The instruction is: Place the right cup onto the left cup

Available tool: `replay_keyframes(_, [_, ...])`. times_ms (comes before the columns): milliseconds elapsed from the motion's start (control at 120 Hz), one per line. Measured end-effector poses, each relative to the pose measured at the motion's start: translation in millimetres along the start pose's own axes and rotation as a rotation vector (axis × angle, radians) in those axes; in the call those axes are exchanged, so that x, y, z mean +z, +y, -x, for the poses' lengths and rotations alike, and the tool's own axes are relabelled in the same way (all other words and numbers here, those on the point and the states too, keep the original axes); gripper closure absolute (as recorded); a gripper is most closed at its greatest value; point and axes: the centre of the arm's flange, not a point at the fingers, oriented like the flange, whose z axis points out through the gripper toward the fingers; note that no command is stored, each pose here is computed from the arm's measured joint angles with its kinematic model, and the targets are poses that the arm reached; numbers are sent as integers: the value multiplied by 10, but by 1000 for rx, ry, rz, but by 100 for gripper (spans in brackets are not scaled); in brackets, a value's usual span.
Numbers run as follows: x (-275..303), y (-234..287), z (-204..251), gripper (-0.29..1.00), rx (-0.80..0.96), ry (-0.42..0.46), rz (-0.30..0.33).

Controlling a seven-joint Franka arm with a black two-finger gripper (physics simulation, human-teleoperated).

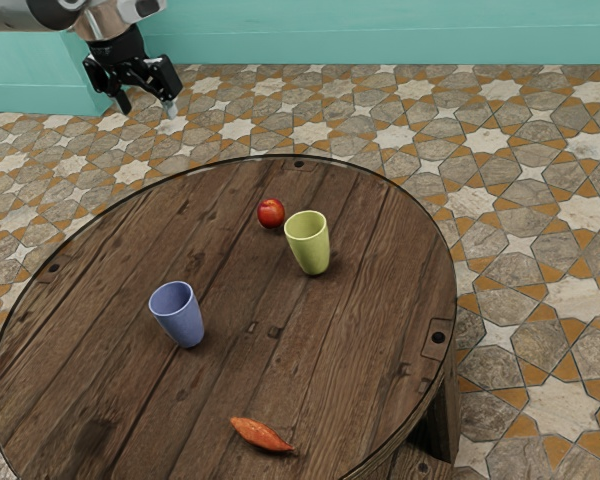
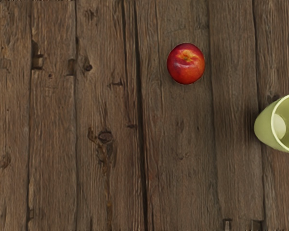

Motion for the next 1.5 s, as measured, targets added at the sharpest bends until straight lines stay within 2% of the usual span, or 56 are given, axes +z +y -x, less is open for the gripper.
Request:
replay_keyframes(108, [111, 55, -72, 2, 11, -15, -10])
replay_keyframes(200, [392, 301, -479, 2, 32, -24, -54])
replay_keyframes(333, [1080, 665, -867, 2, 68, -68, -50])
replay_keyframes(442, [1803, 947, -1125, 2, 77, -110, -18])
replay_keyframes(525, [2248, 1278, -1230, 2, 94, -127, 42])
replay_keyframes(642, [2332, 1744, -1131, 2, 117, -130, 113])
replay_keyframes(783, [2495, 1963, -935, 2, 108, -167, 153])
replay_keyframes(958, [2533, 2125, -742, 2, 110, -178, 165])
replay_keyframes(1242, [2726, 2103, -605, 3, 74, -193, 155])
replay_keyframes(1375, [2835, 2089, -613, 11, 65, -179, 137])
replay_keyframes(1500, [2911, 2073, -607, 36, 60, -169, 122])
